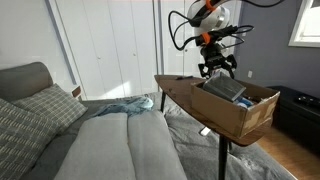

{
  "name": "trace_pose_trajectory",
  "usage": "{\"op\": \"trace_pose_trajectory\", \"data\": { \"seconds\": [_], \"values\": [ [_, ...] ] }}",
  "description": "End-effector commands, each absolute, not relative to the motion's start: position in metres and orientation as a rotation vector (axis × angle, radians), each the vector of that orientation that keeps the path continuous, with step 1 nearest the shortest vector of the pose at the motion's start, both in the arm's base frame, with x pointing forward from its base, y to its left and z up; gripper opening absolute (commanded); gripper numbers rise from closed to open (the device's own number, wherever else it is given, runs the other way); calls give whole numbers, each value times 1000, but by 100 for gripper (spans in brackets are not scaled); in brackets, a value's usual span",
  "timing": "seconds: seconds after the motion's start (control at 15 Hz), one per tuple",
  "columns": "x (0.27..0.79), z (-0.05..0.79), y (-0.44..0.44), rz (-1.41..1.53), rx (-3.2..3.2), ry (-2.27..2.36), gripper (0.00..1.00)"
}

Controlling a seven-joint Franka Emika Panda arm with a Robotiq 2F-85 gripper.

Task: Slide the cardboard box to the right, remove the desktop pen and pencil basket from the cardboard basket and place it on the table

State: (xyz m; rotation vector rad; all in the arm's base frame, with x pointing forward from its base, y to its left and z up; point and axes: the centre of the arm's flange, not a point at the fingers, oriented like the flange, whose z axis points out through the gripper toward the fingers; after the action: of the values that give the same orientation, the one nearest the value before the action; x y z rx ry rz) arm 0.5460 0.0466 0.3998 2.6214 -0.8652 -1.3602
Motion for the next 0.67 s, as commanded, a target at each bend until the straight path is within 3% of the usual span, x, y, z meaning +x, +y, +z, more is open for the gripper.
{"op": "trace_pose_trajectory", "data": {
  "seconds": [0.0,0.47,0.6],
  "values": [
    [540,391,43,-1394,2529,-799,50],
    [539,391,36,-1423,2495,-747,2],
    [538,398,33,-1411,2517,-737,0]
  ]
}}
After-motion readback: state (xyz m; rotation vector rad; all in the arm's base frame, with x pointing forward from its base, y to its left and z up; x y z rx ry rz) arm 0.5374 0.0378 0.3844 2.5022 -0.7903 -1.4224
